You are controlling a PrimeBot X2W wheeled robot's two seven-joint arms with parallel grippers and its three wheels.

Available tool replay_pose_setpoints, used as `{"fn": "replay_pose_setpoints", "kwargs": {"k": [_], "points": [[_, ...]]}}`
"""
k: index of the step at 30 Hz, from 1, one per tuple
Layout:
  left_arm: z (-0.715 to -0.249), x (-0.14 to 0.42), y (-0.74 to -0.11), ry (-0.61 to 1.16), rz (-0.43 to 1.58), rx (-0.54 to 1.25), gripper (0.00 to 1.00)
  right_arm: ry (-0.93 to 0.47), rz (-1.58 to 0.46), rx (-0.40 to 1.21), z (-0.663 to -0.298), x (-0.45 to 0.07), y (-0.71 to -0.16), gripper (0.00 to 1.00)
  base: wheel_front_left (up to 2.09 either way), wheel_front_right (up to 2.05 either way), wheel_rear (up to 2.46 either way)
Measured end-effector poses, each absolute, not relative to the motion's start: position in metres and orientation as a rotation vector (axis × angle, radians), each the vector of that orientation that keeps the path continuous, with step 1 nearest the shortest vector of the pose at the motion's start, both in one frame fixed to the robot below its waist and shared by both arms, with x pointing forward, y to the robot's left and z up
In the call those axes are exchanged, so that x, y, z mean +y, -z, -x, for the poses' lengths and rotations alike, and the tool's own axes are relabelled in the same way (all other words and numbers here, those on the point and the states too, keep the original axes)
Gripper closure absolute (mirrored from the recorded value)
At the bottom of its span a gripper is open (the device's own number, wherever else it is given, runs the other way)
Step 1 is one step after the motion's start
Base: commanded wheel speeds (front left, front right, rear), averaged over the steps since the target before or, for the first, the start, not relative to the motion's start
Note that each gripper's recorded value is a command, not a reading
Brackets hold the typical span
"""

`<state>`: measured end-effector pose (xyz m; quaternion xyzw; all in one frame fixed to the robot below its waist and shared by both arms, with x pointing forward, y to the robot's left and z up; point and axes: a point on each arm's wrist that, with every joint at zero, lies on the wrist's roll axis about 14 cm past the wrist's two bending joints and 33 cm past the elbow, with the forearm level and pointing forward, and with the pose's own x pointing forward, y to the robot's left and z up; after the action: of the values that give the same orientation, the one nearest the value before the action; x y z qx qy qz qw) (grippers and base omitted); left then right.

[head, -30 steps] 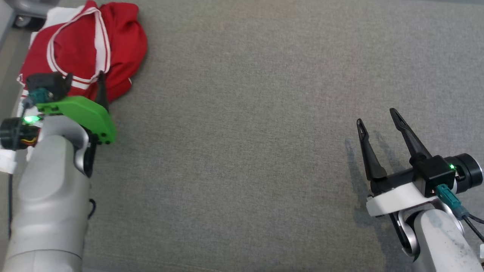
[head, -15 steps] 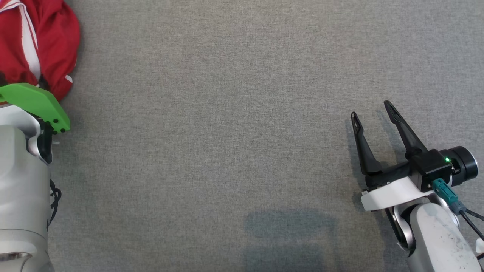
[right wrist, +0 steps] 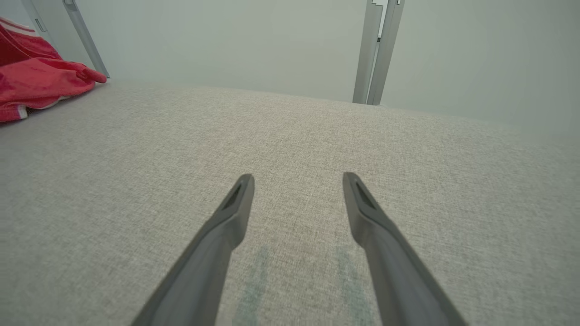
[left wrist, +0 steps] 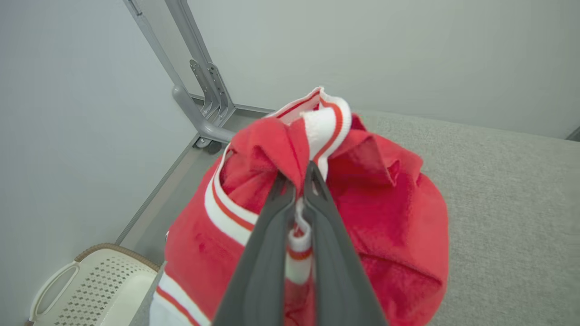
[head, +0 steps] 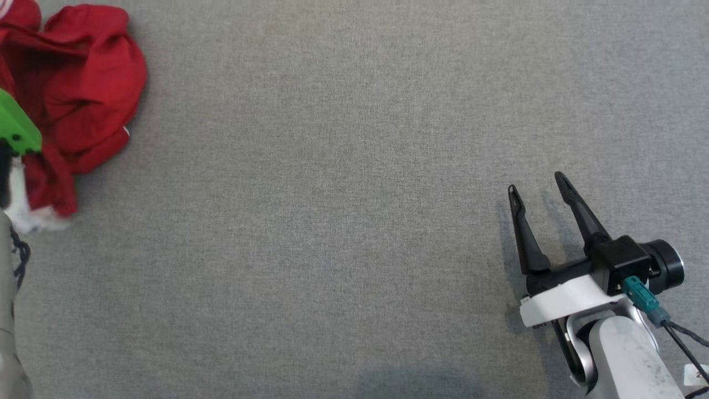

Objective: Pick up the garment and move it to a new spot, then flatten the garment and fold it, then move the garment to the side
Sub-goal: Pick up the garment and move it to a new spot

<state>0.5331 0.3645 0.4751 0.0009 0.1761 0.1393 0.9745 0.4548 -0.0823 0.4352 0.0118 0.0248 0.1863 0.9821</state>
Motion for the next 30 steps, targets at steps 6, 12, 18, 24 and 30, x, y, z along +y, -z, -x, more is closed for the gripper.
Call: {"fn": "replay_pose_setpoints", "kwargs": {"k": [6, 12, 18, 24, 30], "points": [[-0.556, 0.331, -0.567, -0.152, -0.05, 0.164, 1.0, -0.356, -0.045, 0.029, -0.444, -0.083, -0.45, 0.0, 0.0, 0.0, 0.0], [-0.552, 0.25, -0.646, 0.096, -0.075, 0.011, 1.0, -0.315, -0.056, 0.006, -0.433, -0.095, -0.464, 0.0, 0.0, 0.0, 0.0], [-0.519, 0.146, -0.679, 0.39, -0.007, -0.063, 1.0, -0.242, -0.046, -0.006, -0.42, -0.12, -0.473, 0.0, 0.0, 0.0, 0.0], [-0.468, 0.032, -0.649, 0.707, 0.113, 0.036, 1.0, -0.138, -0.04, -0.019, -0.403, -0.157, -0.482, 0.0, 0.0, 0.0, 0.0], [-0.44, -0.039, -0.587, 0.85, 0.211, 0.226, 1.0, -0.036, -0.028, -0.022, -0.382, -0.19, -0.487, 0.0, 0.0, 0.0, 0.0]]}}
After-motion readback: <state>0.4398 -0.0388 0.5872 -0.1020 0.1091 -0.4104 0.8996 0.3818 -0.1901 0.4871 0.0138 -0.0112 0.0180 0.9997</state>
